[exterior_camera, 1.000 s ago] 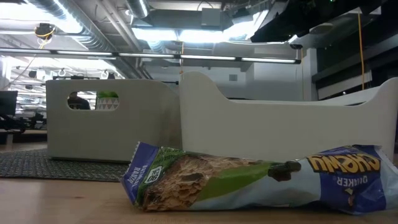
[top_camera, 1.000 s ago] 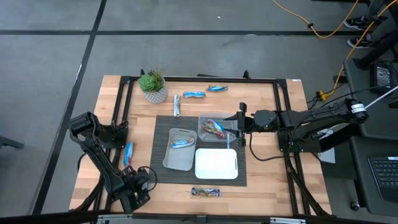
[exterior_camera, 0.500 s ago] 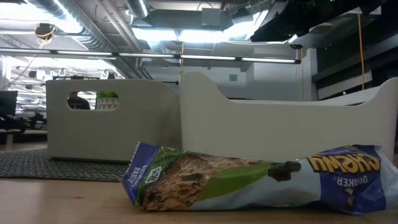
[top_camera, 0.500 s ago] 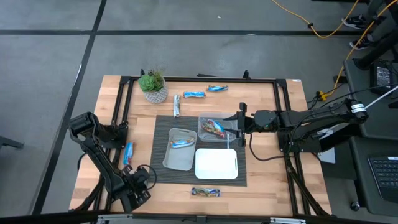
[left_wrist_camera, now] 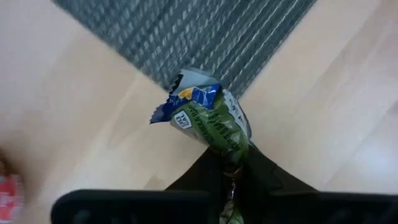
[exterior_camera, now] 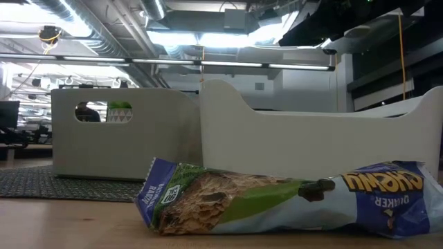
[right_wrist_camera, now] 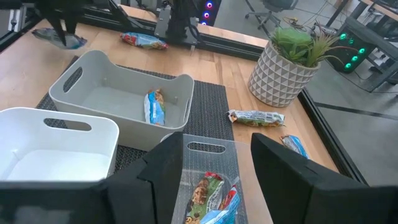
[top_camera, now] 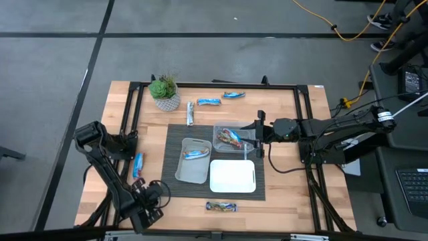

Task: Pick and place Granola Bars by type
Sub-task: Put the blue granola bar into the white bin

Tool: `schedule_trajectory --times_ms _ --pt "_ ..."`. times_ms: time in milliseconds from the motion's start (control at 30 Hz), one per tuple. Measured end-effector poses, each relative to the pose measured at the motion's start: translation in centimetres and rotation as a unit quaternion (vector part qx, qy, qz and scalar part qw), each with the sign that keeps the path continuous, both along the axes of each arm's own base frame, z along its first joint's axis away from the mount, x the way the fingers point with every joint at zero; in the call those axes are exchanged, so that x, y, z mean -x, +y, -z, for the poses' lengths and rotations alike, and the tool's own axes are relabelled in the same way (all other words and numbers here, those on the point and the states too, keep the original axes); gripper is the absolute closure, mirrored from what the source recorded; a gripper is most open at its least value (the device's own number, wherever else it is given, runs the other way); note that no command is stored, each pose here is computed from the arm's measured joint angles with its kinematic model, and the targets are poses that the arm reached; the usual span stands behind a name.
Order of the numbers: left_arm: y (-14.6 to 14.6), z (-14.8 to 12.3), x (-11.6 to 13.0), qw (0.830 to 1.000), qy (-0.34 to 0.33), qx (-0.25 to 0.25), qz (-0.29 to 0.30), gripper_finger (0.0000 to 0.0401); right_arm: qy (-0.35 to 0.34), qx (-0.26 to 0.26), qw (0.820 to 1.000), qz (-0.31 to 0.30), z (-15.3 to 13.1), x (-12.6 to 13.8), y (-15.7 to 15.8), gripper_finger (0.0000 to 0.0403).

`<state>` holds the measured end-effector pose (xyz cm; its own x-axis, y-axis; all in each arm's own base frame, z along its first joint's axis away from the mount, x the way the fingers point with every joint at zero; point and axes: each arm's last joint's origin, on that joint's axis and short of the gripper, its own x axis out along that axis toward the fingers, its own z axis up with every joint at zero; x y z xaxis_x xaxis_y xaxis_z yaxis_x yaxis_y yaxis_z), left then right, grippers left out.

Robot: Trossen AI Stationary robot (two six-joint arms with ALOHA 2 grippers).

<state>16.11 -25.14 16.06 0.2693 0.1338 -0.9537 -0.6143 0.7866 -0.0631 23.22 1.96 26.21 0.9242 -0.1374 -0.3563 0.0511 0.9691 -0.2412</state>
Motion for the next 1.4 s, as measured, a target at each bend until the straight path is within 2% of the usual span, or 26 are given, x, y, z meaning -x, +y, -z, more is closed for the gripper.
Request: schedule_trajectory --times_ms 100,233,400,500,600,733,800,1167,1400 --pt "-0.3 -1.5 -0.6 1.0 -0.009 -0.018 0.009 0.0389 0.0 0.0 1.0 0.0 0.0 0.0 0.0 0.0211" --pt "0.1 -4.2 -1.4 0.998 -0.008 -0.066 0.022 0.0388 0.0 0.0 1.0 0.0 0.0 0.0 0.0 0.0211" --pt "1.0 -8.6 -2.7 0.99 -0.018 -0.134 0.044 0.0379 0.0 0.0 1.0 0.0 0.0 0.0 0.0 0.0211" --pt "1.4 -11.6 -3.6 0.981 -0.052 -0.175 0.066 0.0384 0.0 0.0 1.0 0.0 0.0 0.0 0.0 0.0211" --pt "1.6 -14.4 -4.4 0.958 -0.12 -0.237 0.107 0.0389 0.0 0.0 1.0 0.0 0.0 0.0 0.0 0.0211" --pt "1.6 -17.4 -5.0 0.913 -0.207 -0.321 0.139 0.0386 0.0 0.0 1.0 0.0 0.0 0.0 0.0 0.0211" --pt "1.7 -18.3 -5.3 0.903 -0.224 -0.34 0.141 0.0384 0.0 0.0 1.0 0.0 0.0 0.0 0.0 0.0211" --pt "3.1 -18.7 -6.8 0.907 -0.191 -0.346 0.143 0.0387 0.0 0.0 1.0 0.0 0.0 0.0 0.0 0.0211" --pt "5.5 -18.6 -9.4 0.916 -0.14 -0.344 0.149 0.0387 0.0 0.0 1.0 0.0 0.0 0.0 0.0 0.0211"
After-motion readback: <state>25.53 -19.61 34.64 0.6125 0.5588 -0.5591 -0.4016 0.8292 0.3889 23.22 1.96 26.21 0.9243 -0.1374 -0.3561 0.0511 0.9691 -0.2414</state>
